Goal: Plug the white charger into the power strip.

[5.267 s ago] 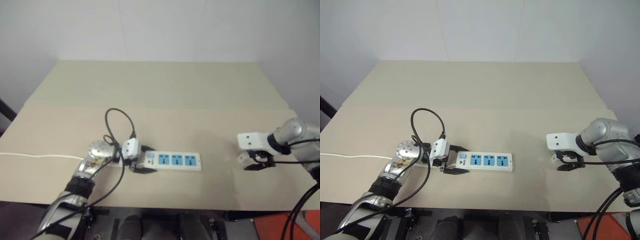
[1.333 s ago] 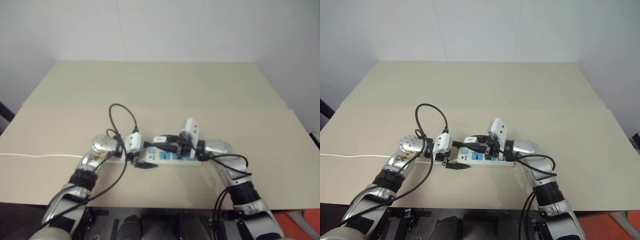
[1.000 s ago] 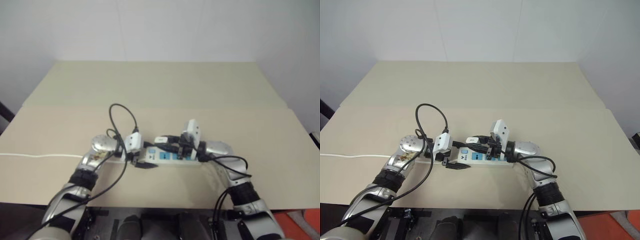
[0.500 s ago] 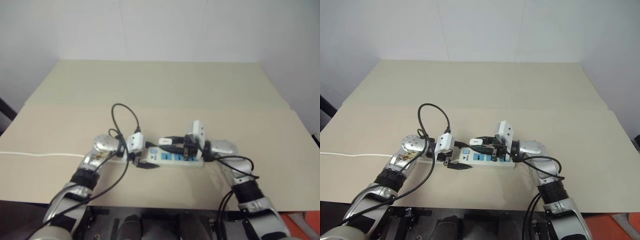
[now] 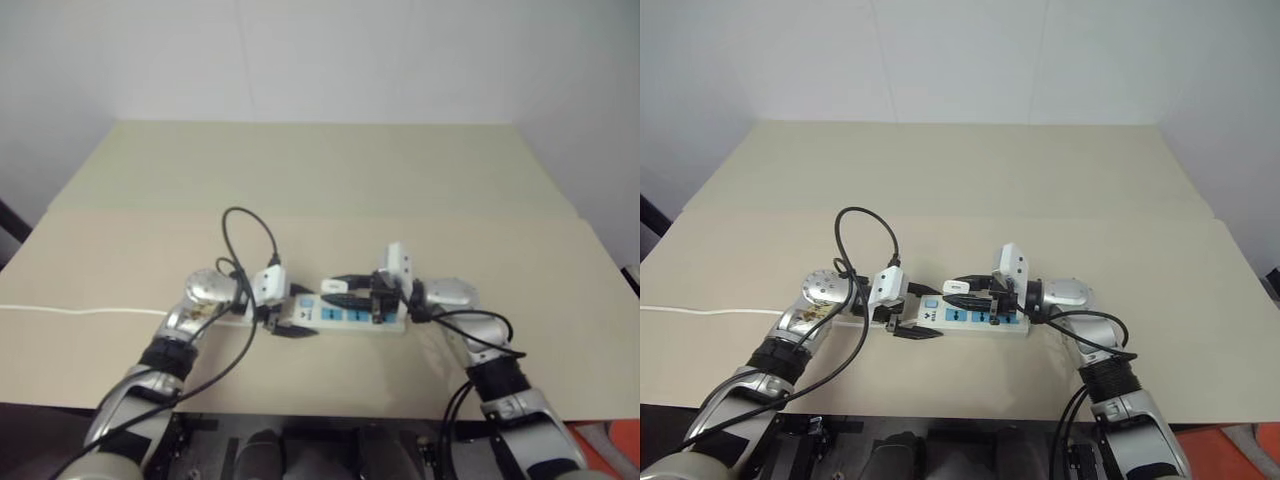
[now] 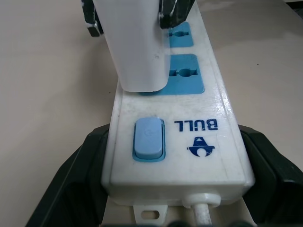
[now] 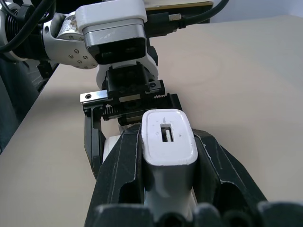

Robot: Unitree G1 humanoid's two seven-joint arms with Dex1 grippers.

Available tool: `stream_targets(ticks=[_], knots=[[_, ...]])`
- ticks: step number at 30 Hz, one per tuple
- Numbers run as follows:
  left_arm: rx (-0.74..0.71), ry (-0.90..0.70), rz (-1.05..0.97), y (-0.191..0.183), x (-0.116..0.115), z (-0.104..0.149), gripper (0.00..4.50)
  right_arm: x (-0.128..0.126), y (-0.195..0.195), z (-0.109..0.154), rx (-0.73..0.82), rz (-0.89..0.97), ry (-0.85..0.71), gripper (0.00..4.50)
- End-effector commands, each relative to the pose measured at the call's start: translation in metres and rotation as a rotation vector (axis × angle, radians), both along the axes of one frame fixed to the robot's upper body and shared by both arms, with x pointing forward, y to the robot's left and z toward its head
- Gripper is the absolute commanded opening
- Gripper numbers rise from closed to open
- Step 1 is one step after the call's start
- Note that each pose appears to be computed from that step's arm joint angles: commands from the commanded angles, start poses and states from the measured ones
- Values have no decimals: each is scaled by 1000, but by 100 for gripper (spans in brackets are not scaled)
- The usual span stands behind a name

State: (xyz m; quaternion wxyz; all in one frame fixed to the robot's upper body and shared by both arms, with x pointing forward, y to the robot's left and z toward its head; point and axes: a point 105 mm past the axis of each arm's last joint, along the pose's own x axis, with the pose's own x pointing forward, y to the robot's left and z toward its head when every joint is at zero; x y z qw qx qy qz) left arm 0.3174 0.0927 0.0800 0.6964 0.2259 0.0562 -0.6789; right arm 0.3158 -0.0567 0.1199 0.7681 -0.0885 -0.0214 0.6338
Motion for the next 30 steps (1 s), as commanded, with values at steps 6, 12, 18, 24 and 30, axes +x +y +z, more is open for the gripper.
stream_targets(ticks=[6,12,18,24,30], knots=[[22,-38,21,9,1,5,331,1,-3,-26,-99,0,26,115],[27,-39,30,14,-1,5,331,3,-19,-43,-148,-31,59,115],[30,-39,39,16,-1,6,331,8,-38,-53,-181,-80,86,115],[27,-39,41,15,-1,6,331,6,-41,-54,-193,-72,88,115],[21,-39,37,12,0,6,331,6,-28,-49,-181,-38,71,115]])
